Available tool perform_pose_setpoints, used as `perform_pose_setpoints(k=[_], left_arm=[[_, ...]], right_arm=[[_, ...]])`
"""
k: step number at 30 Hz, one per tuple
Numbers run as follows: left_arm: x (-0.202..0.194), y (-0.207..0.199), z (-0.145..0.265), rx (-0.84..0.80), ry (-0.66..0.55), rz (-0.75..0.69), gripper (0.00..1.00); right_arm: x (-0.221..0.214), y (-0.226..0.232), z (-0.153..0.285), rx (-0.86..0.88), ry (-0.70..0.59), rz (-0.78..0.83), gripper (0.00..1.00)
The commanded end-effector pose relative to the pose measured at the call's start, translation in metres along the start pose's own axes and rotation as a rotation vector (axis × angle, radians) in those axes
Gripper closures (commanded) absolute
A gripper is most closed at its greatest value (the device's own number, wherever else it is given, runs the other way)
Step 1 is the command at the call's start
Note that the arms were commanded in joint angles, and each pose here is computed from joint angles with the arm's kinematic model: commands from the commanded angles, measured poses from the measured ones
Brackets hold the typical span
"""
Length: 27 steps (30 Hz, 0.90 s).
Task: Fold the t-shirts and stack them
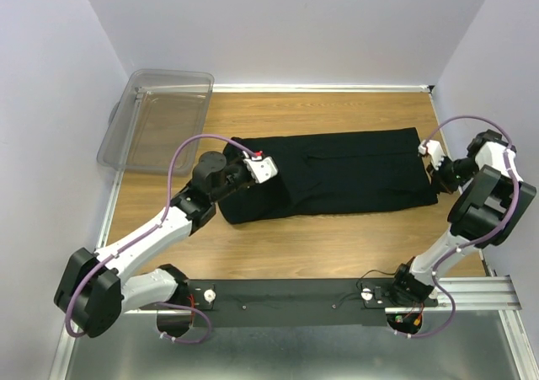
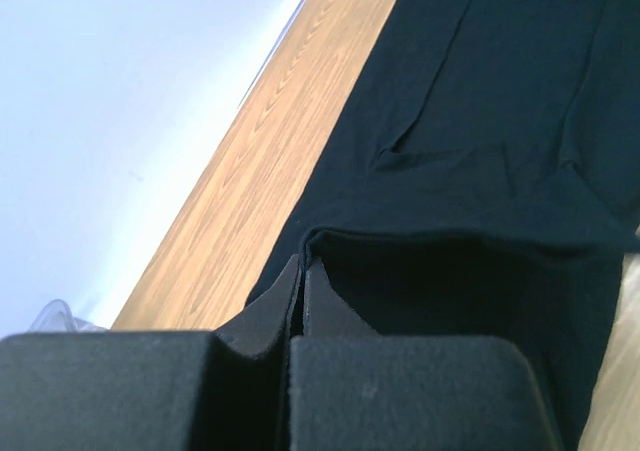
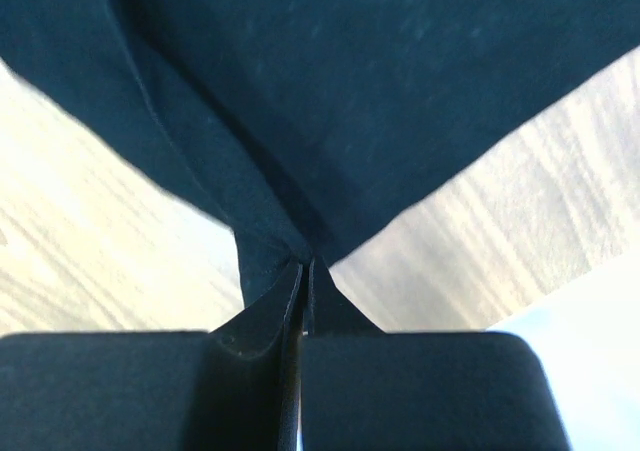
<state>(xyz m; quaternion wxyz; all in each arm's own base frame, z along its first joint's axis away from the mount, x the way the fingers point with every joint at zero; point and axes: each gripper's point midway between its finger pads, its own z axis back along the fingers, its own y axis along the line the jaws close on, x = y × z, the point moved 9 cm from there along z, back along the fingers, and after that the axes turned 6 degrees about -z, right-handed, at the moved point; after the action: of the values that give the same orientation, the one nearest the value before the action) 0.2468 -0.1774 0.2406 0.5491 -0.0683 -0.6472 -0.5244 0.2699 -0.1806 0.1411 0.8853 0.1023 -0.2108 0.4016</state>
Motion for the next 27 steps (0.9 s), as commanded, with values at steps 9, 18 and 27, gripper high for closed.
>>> perform_pose_setpoints(k=[9,18,27], left_arm=[[-0.008,0.020,-0.013,0.033,0.004,-0.015,1.00],[-0.020,0.033,-0.026,0.047,0.065,-0.012,1.00],[-0.027,0.036,-0.046,0.007,0.085,-0.012,1.00]], right_arm=[[0.028,-0.023,-0.015,-0.001,-0.064,-0.078,0.92],[0.034,-0.041,-0.018,-0.036,-0.056,-0.129,0.93],[0.026,-0.041,-0.029,-0.029,-0.020,-0.156,0.91]])
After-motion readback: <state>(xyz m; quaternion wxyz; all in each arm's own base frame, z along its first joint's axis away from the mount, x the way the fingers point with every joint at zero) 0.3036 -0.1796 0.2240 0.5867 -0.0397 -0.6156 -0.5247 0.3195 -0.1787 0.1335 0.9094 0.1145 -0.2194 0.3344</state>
